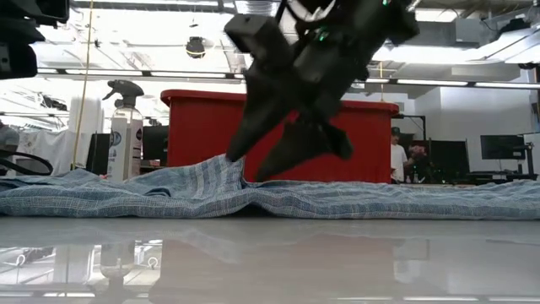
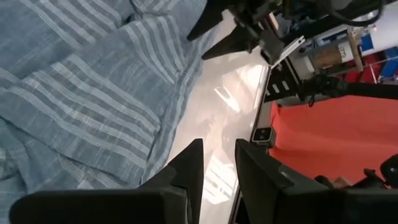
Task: Fold Laundry from Bin
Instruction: Fold the patterned blue shirt
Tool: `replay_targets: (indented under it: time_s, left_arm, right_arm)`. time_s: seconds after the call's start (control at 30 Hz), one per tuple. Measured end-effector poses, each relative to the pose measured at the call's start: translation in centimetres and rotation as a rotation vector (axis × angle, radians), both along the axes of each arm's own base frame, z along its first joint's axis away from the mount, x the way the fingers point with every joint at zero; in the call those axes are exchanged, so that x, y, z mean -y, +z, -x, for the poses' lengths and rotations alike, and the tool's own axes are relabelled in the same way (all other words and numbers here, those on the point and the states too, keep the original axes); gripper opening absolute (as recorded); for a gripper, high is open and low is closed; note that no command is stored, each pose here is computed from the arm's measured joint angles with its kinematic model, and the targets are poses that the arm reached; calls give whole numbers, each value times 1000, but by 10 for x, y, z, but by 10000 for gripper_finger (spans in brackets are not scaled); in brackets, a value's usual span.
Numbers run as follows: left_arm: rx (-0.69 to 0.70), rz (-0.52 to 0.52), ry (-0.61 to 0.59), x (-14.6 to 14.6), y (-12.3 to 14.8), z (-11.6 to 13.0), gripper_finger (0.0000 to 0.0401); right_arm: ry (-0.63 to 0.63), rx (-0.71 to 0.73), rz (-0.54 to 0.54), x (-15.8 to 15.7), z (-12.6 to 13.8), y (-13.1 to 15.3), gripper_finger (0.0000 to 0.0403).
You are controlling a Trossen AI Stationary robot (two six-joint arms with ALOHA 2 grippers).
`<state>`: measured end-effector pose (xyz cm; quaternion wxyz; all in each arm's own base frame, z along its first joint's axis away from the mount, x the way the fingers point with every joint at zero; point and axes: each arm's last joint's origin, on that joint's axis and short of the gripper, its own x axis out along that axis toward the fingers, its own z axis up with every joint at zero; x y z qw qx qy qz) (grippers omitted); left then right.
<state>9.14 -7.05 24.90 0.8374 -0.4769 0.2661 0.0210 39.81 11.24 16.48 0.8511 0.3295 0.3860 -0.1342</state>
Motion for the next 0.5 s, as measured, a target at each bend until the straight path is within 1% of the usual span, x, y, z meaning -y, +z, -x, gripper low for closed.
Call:
replay_targets:
  time_s: [0.2,0.37,0.5]
  left_arm:
    - [-8,5,-20,1,0,0,81]
    - [-10,-4,-25,0,-1,0,81]
    - [-9,-10,-28,0,-1,0,81]
  right_arm:
    - [-35,-7,-15,4,-8,-21,223]
    - [-67,11,-7,11,-11,-20,213]
    - [-74,61,-21,13,-16,-17,193]
